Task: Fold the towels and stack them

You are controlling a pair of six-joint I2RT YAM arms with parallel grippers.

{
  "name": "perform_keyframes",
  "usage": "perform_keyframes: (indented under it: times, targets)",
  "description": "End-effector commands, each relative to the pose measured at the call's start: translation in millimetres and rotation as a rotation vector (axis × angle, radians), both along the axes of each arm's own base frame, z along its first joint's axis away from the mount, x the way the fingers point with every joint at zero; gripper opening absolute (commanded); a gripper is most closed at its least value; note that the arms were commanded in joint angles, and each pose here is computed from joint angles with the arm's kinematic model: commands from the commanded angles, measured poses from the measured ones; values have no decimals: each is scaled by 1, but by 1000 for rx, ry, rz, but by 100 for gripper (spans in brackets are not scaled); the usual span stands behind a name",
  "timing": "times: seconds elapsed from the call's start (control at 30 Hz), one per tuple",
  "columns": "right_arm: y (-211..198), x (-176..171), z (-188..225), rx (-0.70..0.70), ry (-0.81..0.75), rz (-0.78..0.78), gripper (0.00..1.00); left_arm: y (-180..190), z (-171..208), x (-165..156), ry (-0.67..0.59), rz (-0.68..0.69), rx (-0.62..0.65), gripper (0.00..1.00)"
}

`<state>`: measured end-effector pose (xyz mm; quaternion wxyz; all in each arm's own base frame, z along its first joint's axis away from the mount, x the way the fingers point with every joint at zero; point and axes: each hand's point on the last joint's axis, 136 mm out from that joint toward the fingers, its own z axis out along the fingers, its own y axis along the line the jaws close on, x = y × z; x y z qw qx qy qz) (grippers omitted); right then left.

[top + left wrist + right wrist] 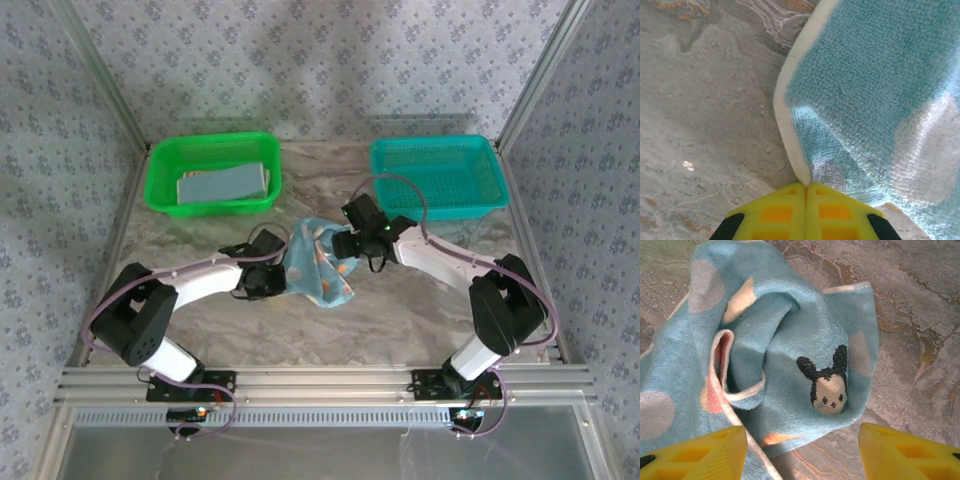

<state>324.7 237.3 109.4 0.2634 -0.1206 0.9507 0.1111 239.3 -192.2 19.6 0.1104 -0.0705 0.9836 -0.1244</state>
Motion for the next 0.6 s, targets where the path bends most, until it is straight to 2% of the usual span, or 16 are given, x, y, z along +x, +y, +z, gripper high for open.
perform_keyframes:
  times: [0.0, 0.2, 0.37, 0.57]
  targets:
    - [-5, -13, -1, -11, 15, -1, 62, 25, 11, -9, 5, 2, 112, 0]
    - [3, -49, -25, 8, 84, 53, 55, 74, 39, -28, 26, 27, 219, 0]
    - [14, -87, -50, 38, 148, 100, 46, 73, 43, -37, 37, 9, 181, 0]
    - [25, -115, -66, 54, 167, 131, 41, 69, 40, -39, 54, -5, 164, 0]
